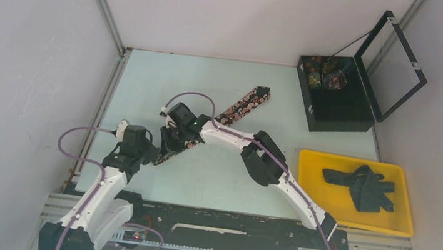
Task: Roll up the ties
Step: Roll the tie at the center of the board.
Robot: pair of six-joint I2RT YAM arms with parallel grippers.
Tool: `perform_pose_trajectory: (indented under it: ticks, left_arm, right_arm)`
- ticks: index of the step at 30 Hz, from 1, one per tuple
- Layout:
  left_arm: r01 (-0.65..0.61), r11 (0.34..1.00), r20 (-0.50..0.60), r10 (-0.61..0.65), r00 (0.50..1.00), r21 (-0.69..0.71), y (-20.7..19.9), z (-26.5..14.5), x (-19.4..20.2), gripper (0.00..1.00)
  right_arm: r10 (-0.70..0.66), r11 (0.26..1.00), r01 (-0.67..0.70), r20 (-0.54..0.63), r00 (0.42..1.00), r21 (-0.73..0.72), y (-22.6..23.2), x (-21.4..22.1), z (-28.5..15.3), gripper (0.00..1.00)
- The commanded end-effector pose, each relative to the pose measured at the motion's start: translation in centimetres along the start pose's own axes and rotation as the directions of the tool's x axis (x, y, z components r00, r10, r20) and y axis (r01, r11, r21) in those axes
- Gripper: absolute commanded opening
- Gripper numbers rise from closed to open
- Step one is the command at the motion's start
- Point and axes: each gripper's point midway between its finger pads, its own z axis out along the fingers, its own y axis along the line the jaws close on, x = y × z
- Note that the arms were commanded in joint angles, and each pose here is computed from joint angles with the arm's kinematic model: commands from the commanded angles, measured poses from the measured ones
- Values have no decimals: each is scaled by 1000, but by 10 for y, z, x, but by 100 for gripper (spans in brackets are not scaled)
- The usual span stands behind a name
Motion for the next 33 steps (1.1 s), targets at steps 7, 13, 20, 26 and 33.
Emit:
perform_pose_trajectory:
  ticks: [7, 13, 20, 26, 33]
  left_arm:
    - [-27, 1000, 20, 27, 999, 10, -2, 9, -2, 0]
    - [-28, 1000, 15, 28, 999, 8, -2, 13, -1, 0]
    - [-25, 999, -7, 25, 1000, 29, -1, 21, 8, 0]
    - [-36, 998, -15, 37, 999, 49, -4, 23, 10, 6]
    - [-49, 995, -10, 50, 999, 89, -10, 19, 10, 30]
  right_arm:
    - [-53, 999, 53, 67, 996, -6, 21, -19, -45, 16]
    - [-51, 999, 50, 84, 995, 17, 15, -19, -61, 17]
    - [-43, 999, 41, 101, 994, 20, 10, -16, -74, 16]
    - [-37, 999, 35, 115, 993, 18, 9, -21, -80, 17]
    - [-39, 999, 37, 124, 991, 13, 10, -24, -82, 17]
